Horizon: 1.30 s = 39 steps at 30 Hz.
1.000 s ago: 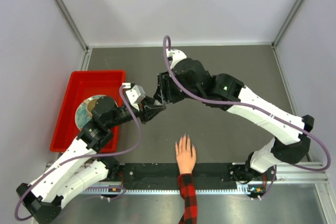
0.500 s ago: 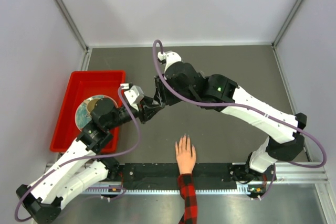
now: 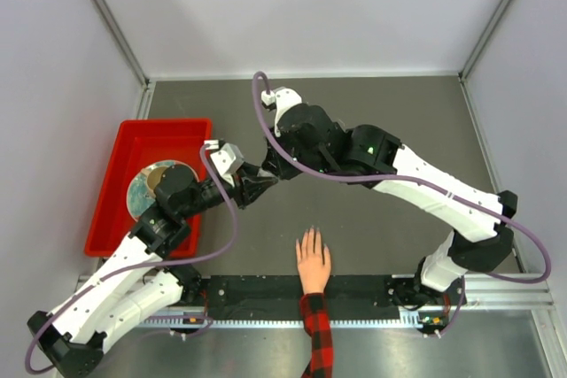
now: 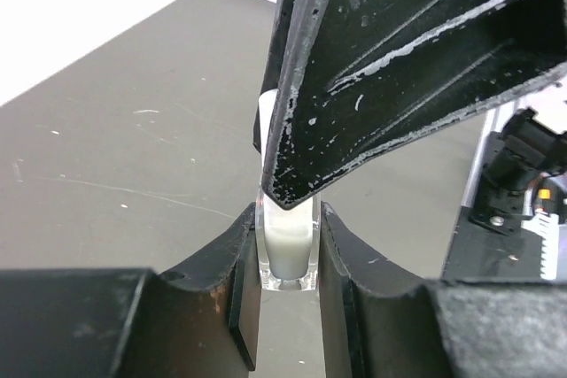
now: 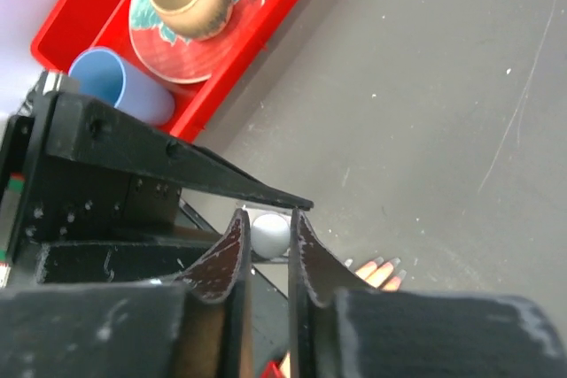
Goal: Paint the nails
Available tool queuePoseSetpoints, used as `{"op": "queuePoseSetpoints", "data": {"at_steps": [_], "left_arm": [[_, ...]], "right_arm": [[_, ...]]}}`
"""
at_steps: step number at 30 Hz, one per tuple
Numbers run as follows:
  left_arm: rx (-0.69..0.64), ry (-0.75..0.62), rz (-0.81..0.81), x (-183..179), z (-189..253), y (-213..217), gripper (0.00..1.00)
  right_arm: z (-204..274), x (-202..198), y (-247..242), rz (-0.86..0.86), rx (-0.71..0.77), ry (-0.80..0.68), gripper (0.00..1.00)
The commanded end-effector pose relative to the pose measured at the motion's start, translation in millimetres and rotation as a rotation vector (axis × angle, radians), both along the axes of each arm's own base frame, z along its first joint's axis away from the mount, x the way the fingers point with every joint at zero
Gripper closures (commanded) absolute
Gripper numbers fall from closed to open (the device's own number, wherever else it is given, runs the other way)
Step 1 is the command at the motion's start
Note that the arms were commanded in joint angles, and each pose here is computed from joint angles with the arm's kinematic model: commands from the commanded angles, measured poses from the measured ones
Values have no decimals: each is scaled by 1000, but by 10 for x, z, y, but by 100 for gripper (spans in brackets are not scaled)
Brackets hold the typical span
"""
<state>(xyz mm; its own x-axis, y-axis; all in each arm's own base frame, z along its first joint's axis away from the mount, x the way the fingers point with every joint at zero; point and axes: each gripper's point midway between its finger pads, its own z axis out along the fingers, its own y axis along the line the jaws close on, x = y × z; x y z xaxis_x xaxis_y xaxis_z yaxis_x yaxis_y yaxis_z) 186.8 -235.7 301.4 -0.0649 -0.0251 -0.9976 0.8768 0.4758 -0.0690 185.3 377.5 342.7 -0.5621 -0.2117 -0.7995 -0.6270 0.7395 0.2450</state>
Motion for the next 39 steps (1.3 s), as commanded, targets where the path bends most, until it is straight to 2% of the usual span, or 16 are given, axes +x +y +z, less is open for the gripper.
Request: {"op": "queuePoseSetpoints", "data": {"at_steps": [1, 4, 6, 7, 8, 10, 14, 15, 17, 20, 21, 22, 27, 32, 35, 39], "left_arm": [[-83, -22, -100, -215, 290, -55, 100], [-107, -32, -326, -604, 383, -162, 100], [-126, -59, -594, -1070, 504, -176, 100], [-134, -59, -667, -1201, 526, -157, 100], [-150, 6, -736, -1348, 550, -124, 100], [-163, -74, -895, -1612, 663, -28, 100], [-135, -52, -942, -1689, 729, 14, 100], [-102, 66, -919, -1646, 600, -8, 100], [-88, -47, -831, -1499, 687, -60, 100], [-76, -42, -654, -1220, 667, -117, 100], [-74, -46, -598, -1126, 659, -126, 100], [-59, -46, -544, -1030, 622, -132, 100], [1, -18, -140, -267, 401, -59, 100], [33, -42, -16, 28, 308, -24, 100], [28, -50, 1, 93, 273, -42, 100], [31, -34, -6, 114, 239, -74, 100]], "right_arm": [[237, -203, 96, 204, 24, -64, 100], [214, -504, 82, 462, 21, -118, 100], [400, -741, -10, 614, 100, -197, 100], [287, -979, -22, 786, 110, -204, 100], [331, -1105, -72, 855, 139, -216, 100], [418, -1440, -177, 1042, 215, -209, 100], [457, -1615, -190, 1148, 249, -166, 100], [443, -1605, -177, 1150, 244, -168, 100], [443, -1517, -144, 1107, 234, -202, 100], [540, -1327, -103, 986, 234, -262, 97], [569, -1254, -93, 926, 236, -260, 60], [600, -1047, -100, 801, 207, -295, 46], [688, -210, -407, 171, 131, -266, 28], [562, -19, -430, -57, 121, -138, 31], [546, -35, -287, -58, 143, -82, 49], [475, -16, -142, -47, 138, -59, 55]]}}
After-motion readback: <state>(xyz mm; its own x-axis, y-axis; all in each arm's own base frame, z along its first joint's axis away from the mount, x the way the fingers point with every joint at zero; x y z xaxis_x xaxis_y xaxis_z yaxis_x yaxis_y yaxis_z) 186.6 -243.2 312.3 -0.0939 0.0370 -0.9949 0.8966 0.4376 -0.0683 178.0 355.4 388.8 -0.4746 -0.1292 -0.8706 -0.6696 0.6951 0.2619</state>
